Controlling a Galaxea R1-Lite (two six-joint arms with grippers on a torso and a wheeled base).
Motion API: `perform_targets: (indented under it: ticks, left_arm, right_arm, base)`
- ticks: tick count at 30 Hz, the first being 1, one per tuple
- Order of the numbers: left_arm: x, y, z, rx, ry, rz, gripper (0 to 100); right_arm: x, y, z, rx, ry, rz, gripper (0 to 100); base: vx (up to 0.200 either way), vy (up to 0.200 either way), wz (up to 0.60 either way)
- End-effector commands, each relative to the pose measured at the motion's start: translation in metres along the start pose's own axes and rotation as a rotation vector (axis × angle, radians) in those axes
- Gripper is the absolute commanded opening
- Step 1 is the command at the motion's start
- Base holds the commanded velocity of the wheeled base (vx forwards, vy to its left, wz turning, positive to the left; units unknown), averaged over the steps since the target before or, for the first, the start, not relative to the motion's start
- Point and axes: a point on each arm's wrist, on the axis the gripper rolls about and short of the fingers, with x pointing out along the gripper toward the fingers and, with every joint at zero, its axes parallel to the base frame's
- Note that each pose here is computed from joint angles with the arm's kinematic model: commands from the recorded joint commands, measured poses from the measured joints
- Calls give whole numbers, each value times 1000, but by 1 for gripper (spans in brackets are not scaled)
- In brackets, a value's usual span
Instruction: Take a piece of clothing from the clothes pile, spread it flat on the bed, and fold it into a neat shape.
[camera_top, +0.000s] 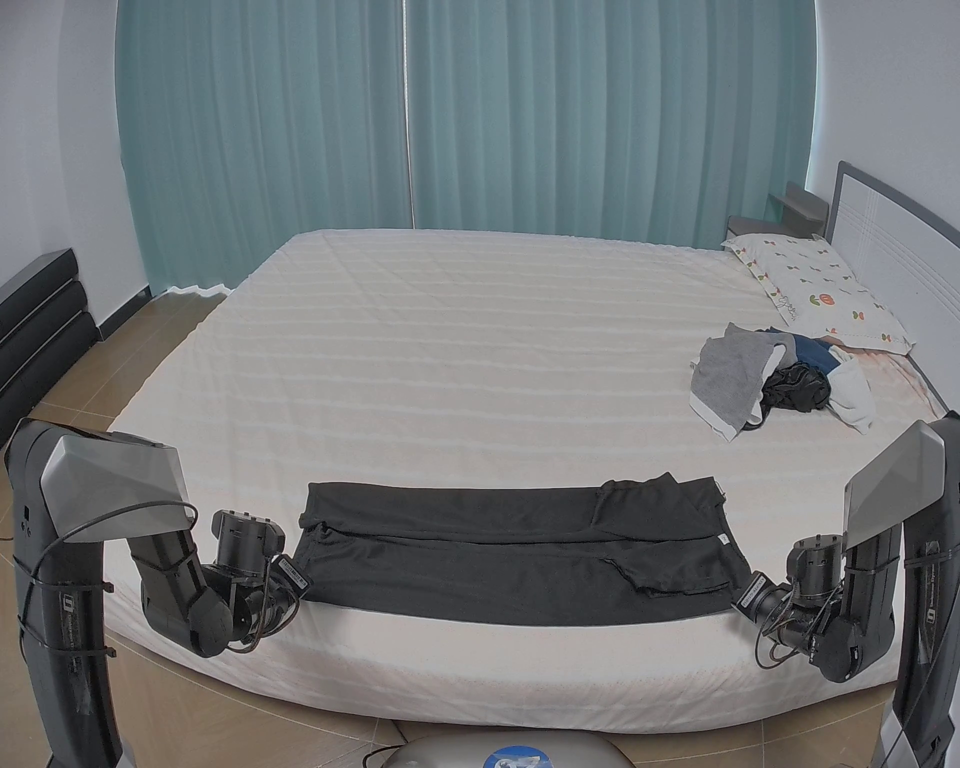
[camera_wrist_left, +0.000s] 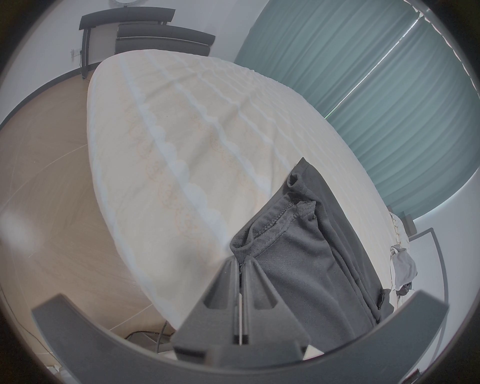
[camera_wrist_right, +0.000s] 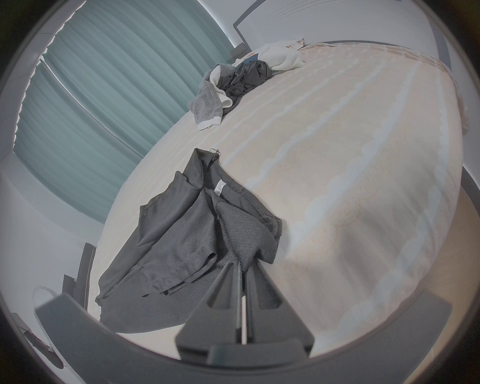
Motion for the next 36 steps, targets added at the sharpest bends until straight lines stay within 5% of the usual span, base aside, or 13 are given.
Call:
perform_targets:
  ticks: [1, 20, 21, 28, 36]
  left_arm:
    - [-6, 0, 8, -11, -19, -6, 0]
    - [-18, 11, 6, 62, 40, 84, 0]
    - [-18, 12, 6, 62, 41, 86, 100]
    - [-24, 14, 12, 57, 27, 84, 100]
    - [-52, 3, 63, -2, -59, -65, 100]
  right_arm:
    - [-12, 4, 5, -1, -13, 16, 0]
    - [-26, -5, -7, -114, 65, -27, 0]
    - [-24, -6, -9, -114, 69, -30, 100]
    - [-34, -5, -5, -156, 56, -20, 100]
    - [-52, 6, 33, -145, -112, 47, 100]
  base:
    - [0, 0, 0]
    - [0, 0, 0]
    - [0, 0, 0]
    - [0, 0, 0]
    - [0, 0, 0]
